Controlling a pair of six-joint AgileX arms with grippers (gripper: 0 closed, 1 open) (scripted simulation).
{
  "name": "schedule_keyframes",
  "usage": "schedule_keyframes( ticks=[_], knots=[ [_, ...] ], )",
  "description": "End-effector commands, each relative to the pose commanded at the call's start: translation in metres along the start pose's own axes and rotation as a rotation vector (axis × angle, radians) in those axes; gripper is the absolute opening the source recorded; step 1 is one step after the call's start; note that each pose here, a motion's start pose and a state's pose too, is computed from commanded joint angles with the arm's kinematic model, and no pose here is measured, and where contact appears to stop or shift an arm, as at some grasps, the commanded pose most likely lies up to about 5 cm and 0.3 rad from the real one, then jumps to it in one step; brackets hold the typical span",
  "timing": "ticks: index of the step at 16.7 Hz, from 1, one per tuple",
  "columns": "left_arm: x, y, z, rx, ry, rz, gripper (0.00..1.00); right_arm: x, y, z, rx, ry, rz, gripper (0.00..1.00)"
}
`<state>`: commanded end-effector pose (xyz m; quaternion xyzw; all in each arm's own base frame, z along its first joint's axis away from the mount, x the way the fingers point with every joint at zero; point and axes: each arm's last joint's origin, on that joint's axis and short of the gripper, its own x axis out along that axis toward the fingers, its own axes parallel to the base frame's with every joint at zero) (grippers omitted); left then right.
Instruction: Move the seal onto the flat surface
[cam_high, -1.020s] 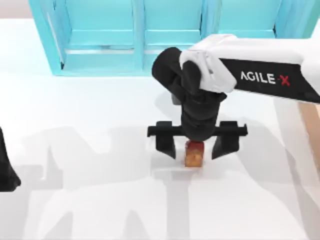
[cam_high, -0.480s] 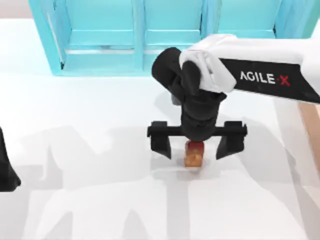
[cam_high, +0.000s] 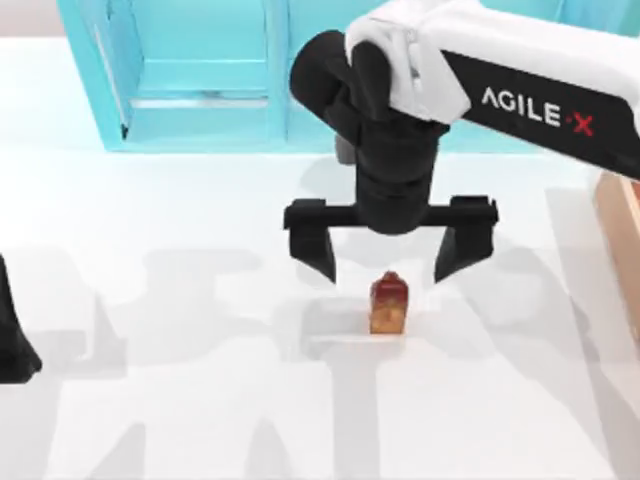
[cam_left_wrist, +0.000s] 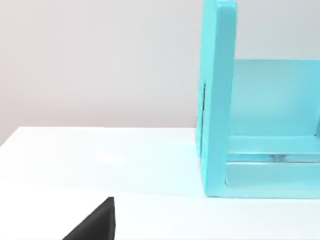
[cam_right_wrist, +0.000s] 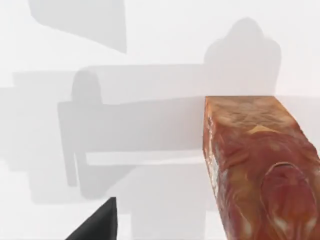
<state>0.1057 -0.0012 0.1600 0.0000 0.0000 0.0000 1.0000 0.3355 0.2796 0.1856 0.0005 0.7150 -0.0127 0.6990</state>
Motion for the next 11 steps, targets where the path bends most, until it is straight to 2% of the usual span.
schedule_keyframes(
  ticks=[8, 11],
  knots=[
    [0.0, 0.0, 0.0, 0.0, 0.0, 0.0, 1.0, -0.078, -0.007, -0.007, 0.001, -0.011, 0.006, 1.0],
    [0.0, 0.0, 0.0, 0.0, 0.0, 0.0, 1.0, -0.092, -0.011, -0.009, 0.0, -0.025, 0.017, 1.0]
  ],
)
